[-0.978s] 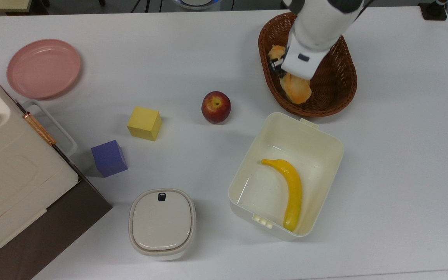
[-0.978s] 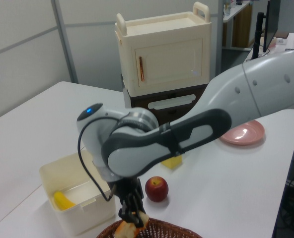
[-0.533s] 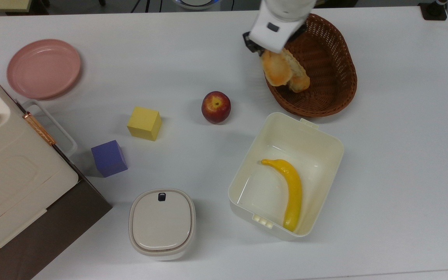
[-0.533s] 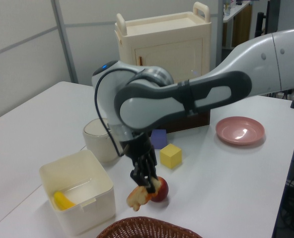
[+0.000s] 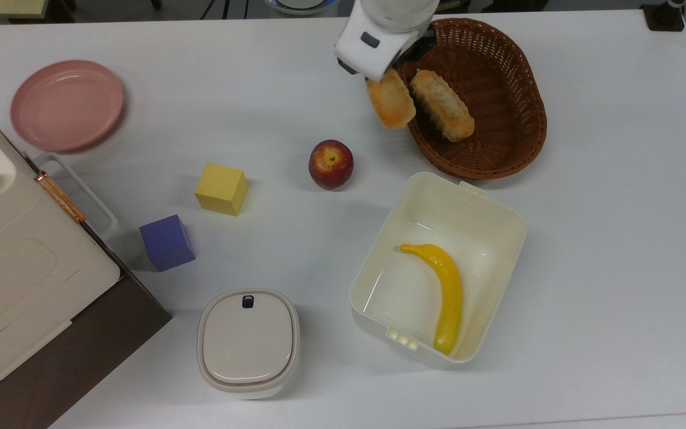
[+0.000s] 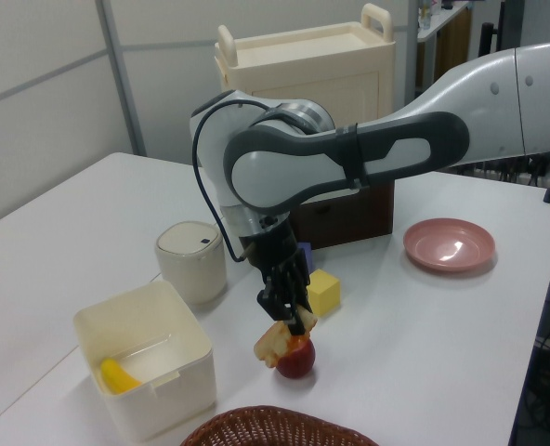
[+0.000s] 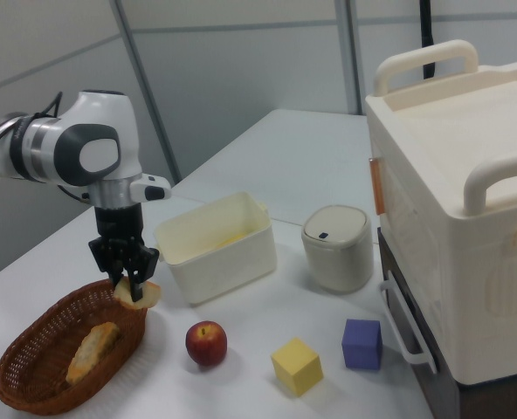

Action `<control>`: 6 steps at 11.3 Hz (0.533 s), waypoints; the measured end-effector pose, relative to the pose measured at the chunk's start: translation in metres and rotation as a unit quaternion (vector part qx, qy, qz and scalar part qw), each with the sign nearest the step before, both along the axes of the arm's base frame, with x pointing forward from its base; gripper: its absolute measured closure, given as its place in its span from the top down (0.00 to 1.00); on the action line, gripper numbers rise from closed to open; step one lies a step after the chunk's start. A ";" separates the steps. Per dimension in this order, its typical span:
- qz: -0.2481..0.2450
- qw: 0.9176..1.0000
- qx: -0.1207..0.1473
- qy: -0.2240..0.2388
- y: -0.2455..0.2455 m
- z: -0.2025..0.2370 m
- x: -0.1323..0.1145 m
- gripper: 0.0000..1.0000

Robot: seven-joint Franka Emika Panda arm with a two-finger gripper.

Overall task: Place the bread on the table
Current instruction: 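Lift the bread roll out of the basket and carry it beside the apple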

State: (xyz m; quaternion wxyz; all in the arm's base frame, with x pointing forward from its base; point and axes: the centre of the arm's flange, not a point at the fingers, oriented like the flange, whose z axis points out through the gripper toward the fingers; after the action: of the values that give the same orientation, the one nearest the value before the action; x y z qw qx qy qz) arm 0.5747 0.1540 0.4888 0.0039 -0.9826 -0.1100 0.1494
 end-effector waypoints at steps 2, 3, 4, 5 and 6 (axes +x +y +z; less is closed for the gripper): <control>-0.019 1.000 0.000 0.000 -0.022 0.000 0.005 0.41; -0.031 1.000 0.000 0.000 -0.036 0.000 0.008 0.41; -0.042 0.999 0.000 0.000 -0.050 0.000 0.011 0.42; -0.051 0.999 0.001 0.000 -0.066 0.000 0.014 0.42; -0.062 0.998 0.002 0.000 -0.084 0.000 0.016 0.42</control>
State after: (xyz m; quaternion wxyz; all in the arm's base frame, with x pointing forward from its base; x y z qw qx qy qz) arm 0.5908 0.0699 0.4890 0.0154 -0.9876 -0.0495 0.1484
